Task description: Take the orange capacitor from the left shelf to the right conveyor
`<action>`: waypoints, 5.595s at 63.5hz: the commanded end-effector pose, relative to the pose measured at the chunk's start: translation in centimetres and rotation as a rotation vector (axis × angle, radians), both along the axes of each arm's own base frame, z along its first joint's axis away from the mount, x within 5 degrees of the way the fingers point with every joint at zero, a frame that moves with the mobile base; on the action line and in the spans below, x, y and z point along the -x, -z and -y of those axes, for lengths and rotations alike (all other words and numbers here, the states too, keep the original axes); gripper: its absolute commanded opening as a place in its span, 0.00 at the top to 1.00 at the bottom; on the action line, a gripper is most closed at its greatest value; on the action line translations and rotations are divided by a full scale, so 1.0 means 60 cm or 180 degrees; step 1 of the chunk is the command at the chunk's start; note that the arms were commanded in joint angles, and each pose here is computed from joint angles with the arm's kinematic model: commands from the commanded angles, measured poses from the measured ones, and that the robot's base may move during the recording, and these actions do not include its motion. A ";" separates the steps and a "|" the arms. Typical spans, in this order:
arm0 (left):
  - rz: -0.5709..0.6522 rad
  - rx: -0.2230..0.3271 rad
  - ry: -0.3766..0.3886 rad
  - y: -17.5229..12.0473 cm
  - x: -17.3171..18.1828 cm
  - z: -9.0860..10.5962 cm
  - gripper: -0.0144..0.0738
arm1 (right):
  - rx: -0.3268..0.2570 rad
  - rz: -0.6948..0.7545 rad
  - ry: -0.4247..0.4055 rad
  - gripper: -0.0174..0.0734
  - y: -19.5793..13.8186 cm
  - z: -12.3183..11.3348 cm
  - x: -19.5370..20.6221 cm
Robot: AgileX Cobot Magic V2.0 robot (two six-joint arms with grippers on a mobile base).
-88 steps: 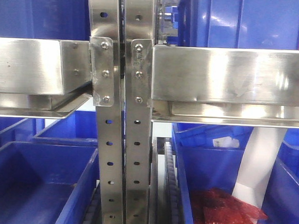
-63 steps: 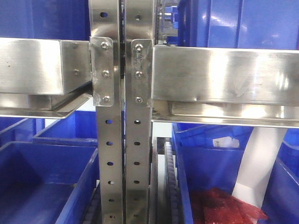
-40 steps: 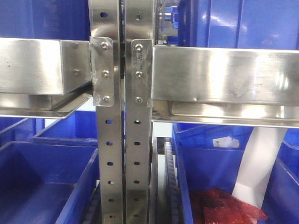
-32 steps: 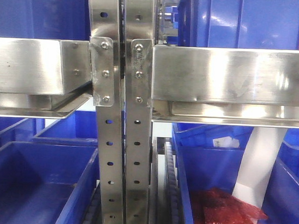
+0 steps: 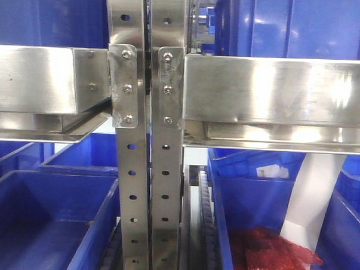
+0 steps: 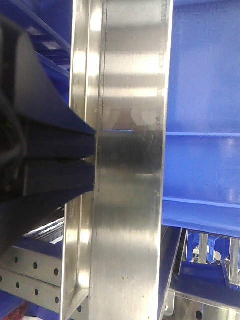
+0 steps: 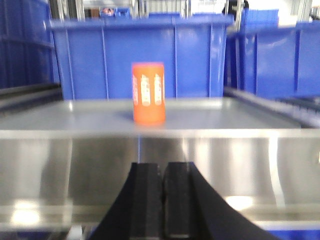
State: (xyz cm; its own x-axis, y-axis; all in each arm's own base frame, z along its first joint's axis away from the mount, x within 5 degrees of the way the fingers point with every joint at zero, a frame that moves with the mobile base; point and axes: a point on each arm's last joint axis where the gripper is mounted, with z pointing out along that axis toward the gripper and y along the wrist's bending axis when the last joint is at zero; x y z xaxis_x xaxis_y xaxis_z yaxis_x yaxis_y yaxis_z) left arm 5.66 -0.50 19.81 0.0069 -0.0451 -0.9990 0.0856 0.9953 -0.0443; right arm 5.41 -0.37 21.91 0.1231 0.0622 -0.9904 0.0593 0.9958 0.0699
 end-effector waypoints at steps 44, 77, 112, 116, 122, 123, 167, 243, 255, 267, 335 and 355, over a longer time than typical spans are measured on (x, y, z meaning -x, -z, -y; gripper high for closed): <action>0.0325 0.0044 -0.0021 -0.017 0.003 -0.001 0.98 | 0.0045 -0.0417 0.0032 0.11 -0.242 0.018 -0.228; 0.0325 0.0044 -0.0021 -0.017 0.003 -0.001 0.98 | 0.0051 -0.0724 -0.0111 0.13 -0.163 0.004 -0.367; 0.0325 0.0044 -0.0021 -0.017 0.003 -0.001 0.98 | 0.0027 -0.0673 -0.0012 0.13 -0.121 0.018 -0.429; 0.0325 0.0044 -0.0021 -0.017 0.003 -0.001 0.98 | -0.0033 -0.0645 -0.0003 0.13 -0.123 0.020 -0.440; 0.0325 0.0044 -0.0021 -0.017 0.003 -0.001 0.98 | -0.0184 -0.0633 -0.0005 0.13 -0.122 0.021 -0.456; 0.0325 0.0044 -0.0021 -0.017 0.003 -0.001 0.98 | -0.0199 -0.0653 -0.0005 0.13 -0.119 0.021 -0.459; 0.0325 0.0044 -0.0021 -0.017 0.003 -0.001 0.98 | -0.0065 -0.0641 -0.0074 0.58 -0.173 0.017 -0.446; 0.0325 0.0044 -0.0021 -0.017 0.003 -0.001 0.98 | 0.0043 -0.0236 -0.0058 0.58 -0.202 -0.002 0.026; 0.0325 0.0044 -0.0021 -0.017 0.003 -0.001 0.98 | 0.0042 -0.0261 -0.0058 0.58 -0.201 -0.002 0.025; 0.0325 0.0044 -0.0021 -0.017 0.003 -0.001 0.98 | 0.0042 -0.0261 -0.0058 0.58 -0.201 -0.002 0.025; 0.0325 0.0044 -0.0033 -0.017 0.003 -0.002 0.98 | 0.0042 -0.0261 -0.0058 0.58 -0.201 -0.002 0.025; 0.0325 0.0044 -0.0033 -0.017 0.003 -0.002 0.98 | 0.0042 -0.0261 -0.0058 0.58 -0.201 -0.002 0.025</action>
